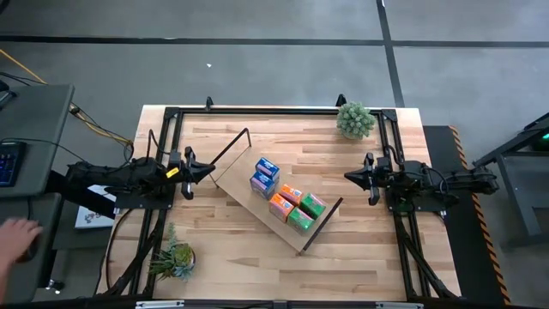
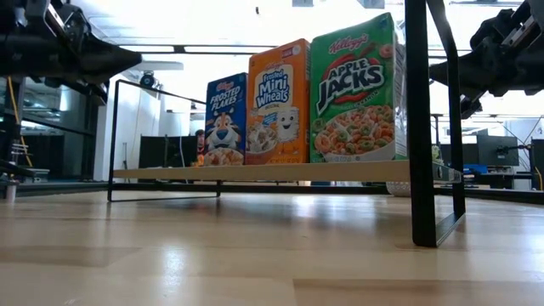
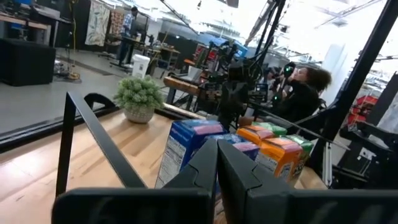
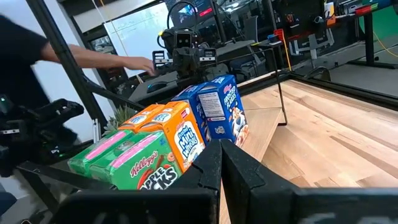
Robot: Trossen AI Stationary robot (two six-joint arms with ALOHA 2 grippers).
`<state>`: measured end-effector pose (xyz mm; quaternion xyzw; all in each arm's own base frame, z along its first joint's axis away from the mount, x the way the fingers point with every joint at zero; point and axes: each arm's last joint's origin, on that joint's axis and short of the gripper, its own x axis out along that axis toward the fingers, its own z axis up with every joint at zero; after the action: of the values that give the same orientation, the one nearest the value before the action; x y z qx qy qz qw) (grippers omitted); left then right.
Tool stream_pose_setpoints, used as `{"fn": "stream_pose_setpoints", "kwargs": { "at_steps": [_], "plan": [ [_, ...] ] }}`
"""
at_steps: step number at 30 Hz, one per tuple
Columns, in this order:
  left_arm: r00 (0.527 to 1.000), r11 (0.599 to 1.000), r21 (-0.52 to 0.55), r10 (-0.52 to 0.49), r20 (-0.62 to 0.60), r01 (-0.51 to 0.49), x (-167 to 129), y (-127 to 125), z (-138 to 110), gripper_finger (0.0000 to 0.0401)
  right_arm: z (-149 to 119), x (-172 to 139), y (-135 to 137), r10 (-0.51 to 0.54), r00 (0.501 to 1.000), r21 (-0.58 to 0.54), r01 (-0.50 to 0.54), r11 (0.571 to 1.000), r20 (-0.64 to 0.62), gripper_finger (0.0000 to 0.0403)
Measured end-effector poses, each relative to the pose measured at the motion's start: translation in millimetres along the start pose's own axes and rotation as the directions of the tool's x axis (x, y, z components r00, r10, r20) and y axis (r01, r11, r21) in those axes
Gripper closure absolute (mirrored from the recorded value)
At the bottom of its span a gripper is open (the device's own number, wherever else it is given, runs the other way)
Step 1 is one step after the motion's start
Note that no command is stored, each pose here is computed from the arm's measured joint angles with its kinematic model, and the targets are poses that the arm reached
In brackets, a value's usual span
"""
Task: Stack cereal on shelf
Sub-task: Return to Home Position
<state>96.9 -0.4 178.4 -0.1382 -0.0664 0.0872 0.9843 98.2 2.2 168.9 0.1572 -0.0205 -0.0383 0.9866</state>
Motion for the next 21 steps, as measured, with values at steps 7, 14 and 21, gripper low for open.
{"fn": "stream_pose_setpoints", "kwargs": {
  "at_steps": [7, 14, 21],
  "plan": [
    [1.000, 1.000, 0.003, -0.002, -0.011, 0.002, 0.0, 0.2, -1.1, 0.0398, 0.0, 0.0, 0.0, 0.000, 1.000, 0.000, 0.000, 1.000, 0.000, 0.0402],
    [1.000, 1.000, 0.004, 0.000, -0.017, 0.000, 0.0, 0.3, -1.7, 0.0398, 0.0, 0.0, 0.0, 0.000, 1.000, 0.000, 0.000, 1.000, 0.000, 0.0402],
    [1.000, 1.000, 0.005, 0.000, -0.017, 0.000, 0.0, 0.3, -1.7, 0.0398, -0.1, 0.0, 0.0, 0.000, 1.000, 0.000, 0.000, 1.000, 0.000, 0.0402]
  ]
}}
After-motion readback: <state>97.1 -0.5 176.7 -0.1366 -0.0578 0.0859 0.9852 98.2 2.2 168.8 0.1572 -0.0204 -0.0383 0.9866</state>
